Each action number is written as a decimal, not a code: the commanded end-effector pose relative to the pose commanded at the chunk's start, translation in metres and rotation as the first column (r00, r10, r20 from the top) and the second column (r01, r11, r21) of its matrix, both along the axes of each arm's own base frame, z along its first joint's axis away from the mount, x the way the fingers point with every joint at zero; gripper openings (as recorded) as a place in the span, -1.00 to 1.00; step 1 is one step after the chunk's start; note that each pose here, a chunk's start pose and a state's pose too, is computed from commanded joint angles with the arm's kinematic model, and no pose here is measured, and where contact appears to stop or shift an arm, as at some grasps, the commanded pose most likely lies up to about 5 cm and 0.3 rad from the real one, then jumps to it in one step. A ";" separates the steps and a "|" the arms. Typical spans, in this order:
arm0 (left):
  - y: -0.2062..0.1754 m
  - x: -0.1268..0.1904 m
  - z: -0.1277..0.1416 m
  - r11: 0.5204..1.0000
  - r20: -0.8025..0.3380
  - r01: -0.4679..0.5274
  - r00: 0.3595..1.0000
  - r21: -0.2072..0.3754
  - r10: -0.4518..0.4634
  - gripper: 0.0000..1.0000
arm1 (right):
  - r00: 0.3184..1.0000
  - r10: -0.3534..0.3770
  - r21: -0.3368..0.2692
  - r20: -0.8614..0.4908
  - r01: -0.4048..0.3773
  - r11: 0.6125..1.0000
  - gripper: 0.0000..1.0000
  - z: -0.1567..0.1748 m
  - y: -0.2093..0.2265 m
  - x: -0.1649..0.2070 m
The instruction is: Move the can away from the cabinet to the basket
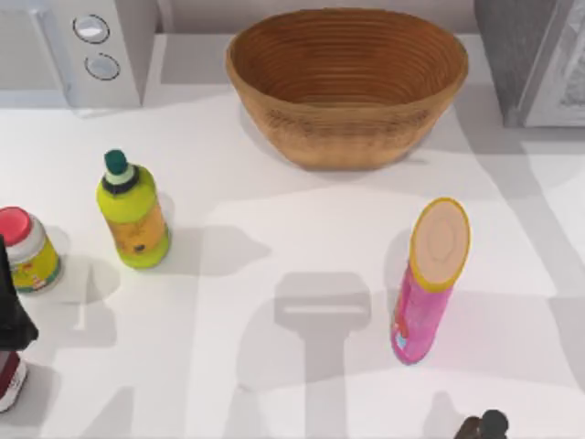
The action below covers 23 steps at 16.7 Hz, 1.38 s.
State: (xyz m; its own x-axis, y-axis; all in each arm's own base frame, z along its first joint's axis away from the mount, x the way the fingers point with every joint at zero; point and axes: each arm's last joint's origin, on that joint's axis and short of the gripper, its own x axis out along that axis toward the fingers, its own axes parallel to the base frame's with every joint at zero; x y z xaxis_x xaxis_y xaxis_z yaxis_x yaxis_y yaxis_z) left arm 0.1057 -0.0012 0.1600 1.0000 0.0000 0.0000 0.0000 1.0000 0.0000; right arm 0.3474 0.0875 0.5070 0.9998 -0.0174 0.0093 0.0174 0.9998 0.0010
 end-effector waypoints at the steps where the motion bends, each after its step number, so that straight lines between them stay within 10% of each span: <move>1: 0.000 0.000 0.000 1.000 0.000 0.000 1.000 0.000 0.000 1.00 | 1.000 0.000 0.000 0.000 0.000 1.000 -0.66 0.000 0.000 0.000; 4: 0.000 0.000 0.000 1.000 0.000 0.000 1.000 0.000 0.000 1.00 | 1.000 0.000 0.000 0.000 0.000 1.000 -1.00 0.000 0.000 0.000; 14: 0.000 0.000 0.000 1.000 0.000 0.000 1.000 0.000 0.000 1.00 | 1.000 0.002 0.001 0.002 -0.002 1.000 -1.00 0.005 0.003 -0.008; 23: 0.000 0.000 0.000 1.000 0.000 0.000 1.000 0.000 0.000 1.00 | 1.000 0.002 0.001 0.000 -0.002 1.000 -1.00 0.058 0.005 -0.167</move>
